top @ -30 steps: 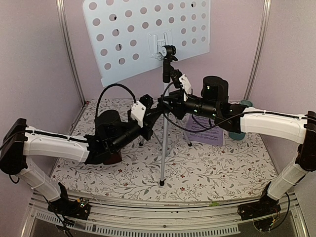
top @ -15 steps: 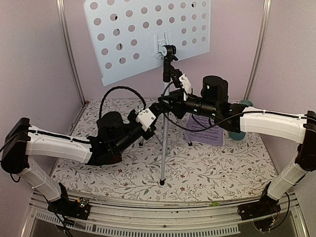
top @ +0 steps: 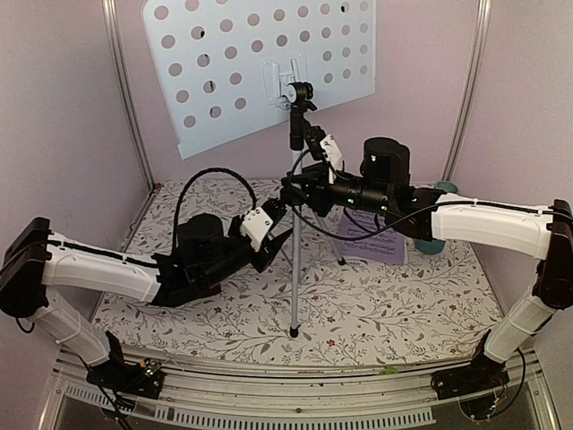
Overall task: Set up the instrument practice props
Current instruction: Screw the knob on the music stand.
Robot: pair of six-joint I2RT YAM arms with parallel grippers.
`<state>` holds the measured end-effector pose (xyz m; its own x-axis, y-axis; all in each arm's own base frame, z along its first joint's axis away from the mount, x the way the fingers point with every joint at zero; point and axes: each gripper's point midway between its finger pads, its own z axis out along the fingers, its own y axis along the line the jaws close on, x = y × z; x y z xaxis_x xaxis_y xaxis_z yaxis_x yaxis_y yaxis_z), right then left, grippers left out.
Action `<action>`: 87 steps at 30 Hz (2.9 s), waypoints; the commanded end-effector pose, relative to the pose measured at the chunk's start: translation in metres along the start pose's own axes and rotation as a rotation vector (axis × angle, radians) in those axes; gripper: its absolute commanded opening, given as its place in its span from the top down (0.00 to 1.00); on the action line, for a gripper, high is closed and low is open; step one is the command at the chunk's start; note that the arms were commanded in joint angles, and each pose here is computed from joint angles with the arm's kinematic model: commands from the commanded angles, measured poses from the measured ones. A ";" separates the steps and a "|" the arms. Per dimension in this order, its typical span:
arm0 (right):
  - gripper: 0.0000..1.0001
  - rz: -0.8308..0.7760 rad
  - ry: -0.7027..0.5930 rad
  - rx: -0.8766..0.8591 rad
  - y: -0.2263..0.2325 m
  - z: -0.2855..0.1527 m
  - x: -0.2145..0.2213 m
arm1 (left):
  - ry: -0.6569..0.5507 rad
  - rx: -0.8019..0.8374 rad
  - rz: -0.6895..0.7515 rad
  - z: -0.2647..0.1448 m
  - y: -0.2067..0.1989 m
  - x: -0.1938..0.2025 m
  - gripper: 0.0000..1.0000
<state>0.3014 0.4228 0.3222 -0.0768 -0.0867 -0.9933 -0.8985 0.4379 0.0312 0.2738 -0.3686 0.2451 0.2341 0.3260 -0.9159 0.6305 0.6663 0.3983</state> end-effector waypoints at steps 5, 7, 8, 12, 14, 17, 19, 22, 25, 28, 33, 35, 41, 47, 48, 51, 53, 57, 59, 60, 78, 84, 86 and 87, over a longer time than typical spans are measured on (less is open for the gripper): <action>1.00 0.088 0.365 -0.080 0.024 0.007 0.122 | -0.084 0.058 -0.331 -0.013 0.009 -0.024 0.47; 1.00 0.089 0.367 -0.079 0.024 0.007 0.123 | -0.093 0.071 -0.402 -0.014 0.014 -0.025 0.46; 1.00 0.090 0.369 -0.078 0.023 0.007 0.124 | -0.098 0.078 -0.438 -0.015 0.016 -0.026 0.46; 1.00 0.090 0.372 -0.080 0.023 0.008 0.125 | -0.108 0.097 -0.603 -0.019 0.024 -0.025 0.45; 1.00 0.089 0.373 -0.080 0.023 0.008 0.125 | -0.105 0.102 -0.685 -0.022 0.025 -0.023 0.44; 1.00 0.090 0.369 -0.087 0.025 0.008 0.125 | -0.119 0.124 -0.814 -0.027 0.027 -0.022 0.44; 1.00 0.083 0.342 -0.088 0.024 0.012 0.111 | -0.118 0.128 -0.896 -0.029 0.028 -0.020 0.44; 1.00 0.080 0.339 -0.089 0.024 0.012 0.110 | -0.118 0.125 -1.043 -0.032 0.033 -0.013 0.44; 1.00 0.079 0.342 -0.086 0.023 0.012 0.111 | -0.121 0.129 -1.185 -0.034 0.037 -0.009 0.44; 1.00 0.078 0.344 -0.081 0.023 0.010 0.111 | -0.127 0.125 -1.361 -0.035 0.039 -0.004 0.45; 1.00 0.074 0.346 -0.074 0.022 0.008 0.111 | -0.165 0.183 -1.584 -0.030 0.034 -0.016 0.46; 1.00 0.075 0.344 -0.074 0.022 0.008 0.110 | -0.186 0.182 -1.651 -0.027 0.034 -0.024 0.46; 1.00 0.070 0.337 -0.065 0.021 0.005 0.107 | -0.192 0.176 -1.827 -0.016 0.025 -0.035 0.46; 1.00 0.084 0.362 -0.061 0.022 0.000 0.121 | -0.214 0.183 -1.922 -0.010 0.017 -0.048 0.46; 1.00 0.085 0.360 -0.061 0.022 0.000 0.121 | -0.215 0.178 -1.926 -0.010 0.016 -0.050 0.46; 1.00 0.086 0.359 -0.061 0.022 0.000 0.122 | -0.231 0.174 -1.948 -0.008 0.017 -0.055 0.45; 1.00 0.087 0.361 -0.061 0.022 0.000 0.122 | -0.254 0.161 -1.963 -0.009 0.020 -0.056 0.46; 1.00 0.090 0.362 -0.063 0.022 0.000 0.124 | -0.290 0.157 -1.981 -0.009 0.025 -0.059 0.46; 1.00 0.091 0.361 -0.064 0.023 0.000 0.124 | -0.291 0.154 -1.982 -0.007 0.025 -0.059 0.46; 1.00 0.091 0.361 -0.065 0.023 0.000 0.124 | -0.290 0.146 -1.984 -0.006 0.025 -0.058 0.46; 1.00 0.091 0.365 -0.063 0.022 -0.001 0.125 | -0.319 0.131 -2.019 0.005 0.032 -0.056 0.56; 1.00 0.092 0.368 -0.066 0.023 -0.001 0.126 | -0.324 0.116 -2.005 0.004 0.035 -0.052 0.67; 1.00 0.093 0.367 -0.065 0.023 -0.001 0.126 | -0.321 0.110 -1.989 0.004 0.037 -0.051 0.71; 1.00 0.093 0.367 -0.065 0.023 -0.001 0.126 | -0.315 0.106 -1.981 0.004 0.038 -0.050 0.74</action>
<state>0.3021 0.4237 0.3218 -0.0650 -0.0746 -0.9951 -0.8940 0.4473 0.0248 0.2835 -0.3684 0.2944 -0.6348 -0.7717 0.0376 0.1185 -0.1454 -0.9822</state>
